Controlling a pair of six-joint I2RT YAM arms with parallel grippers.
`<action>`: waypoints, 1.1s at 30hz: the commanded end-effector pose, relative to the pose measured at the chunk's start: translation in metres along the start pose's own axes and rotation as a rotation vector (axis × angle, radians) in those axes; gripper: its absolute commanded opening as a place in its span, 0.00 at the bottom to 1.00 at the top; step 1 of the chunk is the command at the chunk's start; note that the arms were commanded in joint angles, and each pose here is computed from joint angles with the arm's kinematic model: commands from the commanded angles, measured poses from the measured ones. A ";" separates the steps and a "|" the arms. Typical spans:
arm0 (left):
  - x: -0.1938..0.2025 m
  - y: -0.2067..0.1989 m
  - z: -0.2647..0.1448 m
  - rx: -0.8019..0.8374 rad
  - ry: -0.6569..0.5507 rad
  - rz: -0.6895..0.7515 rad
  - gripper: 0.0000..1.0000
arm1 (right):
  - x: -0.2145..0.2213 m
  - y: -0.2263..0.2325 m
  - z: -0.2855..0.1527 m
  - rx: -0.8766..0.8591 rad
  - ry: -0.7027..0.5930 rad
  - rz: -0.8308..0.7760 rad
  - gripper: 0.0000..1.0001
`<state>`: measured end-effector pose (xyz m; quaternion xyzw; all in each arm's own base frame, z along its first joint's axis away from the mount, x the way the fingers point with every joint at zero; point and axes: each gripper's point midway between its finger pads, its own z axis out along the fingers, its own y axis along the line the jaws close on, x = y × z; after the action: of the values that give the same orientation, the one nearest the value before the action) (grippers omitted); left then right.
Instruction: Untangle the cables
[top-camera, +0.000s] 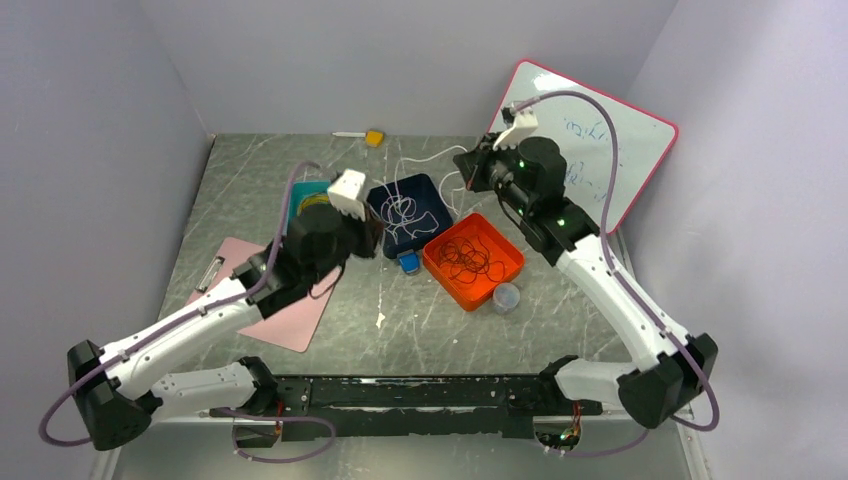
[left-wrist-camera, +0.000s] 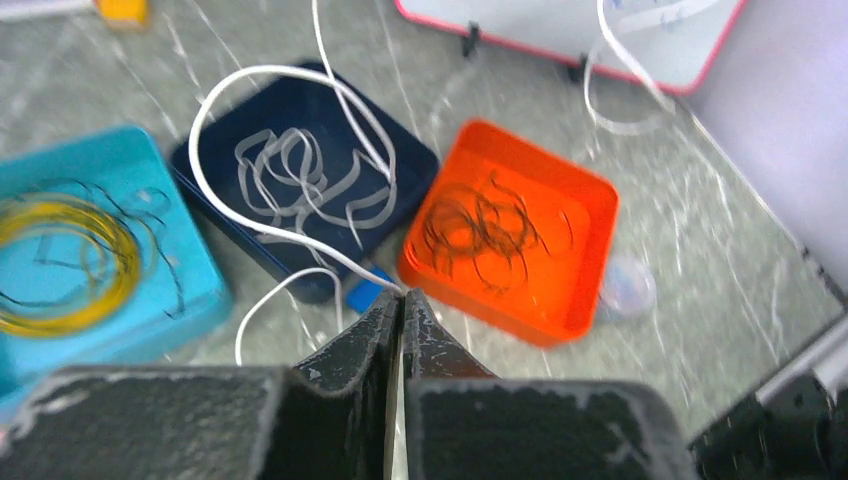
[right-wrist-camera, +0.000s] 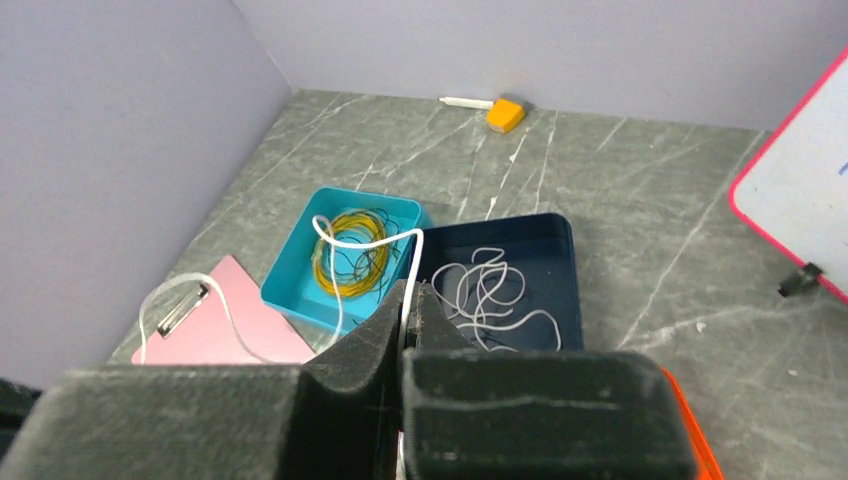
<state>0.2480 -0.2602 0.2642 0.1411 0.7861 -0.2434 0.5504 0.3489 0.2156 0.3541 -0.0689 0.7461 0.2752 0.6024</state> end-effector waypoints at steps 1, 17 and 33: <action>-0.032 0.017 0.016 -0.002 0.000 0.025 0.07 | -0.008 0.005 0.017 -0.031 0.021 -0.018 0.00; -0.069 0.025 0.126 0.222 -0.029 0.069 0.07 | -0.006 0.013 0.049 -0.094 0.039 -0.021 0.00; 0.021 0.066 0.167 0.226 0.106 -0.029 0.37 | 0.075 -0.007 0.076 -0.095 0.206 -0.029 0.00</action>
<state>0.4098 -0.2953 0.1789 0.2045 0.7975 -0.3148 0.4723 0.3939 0.2616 0.2923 -0.1260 0.7849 0.2927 0.5314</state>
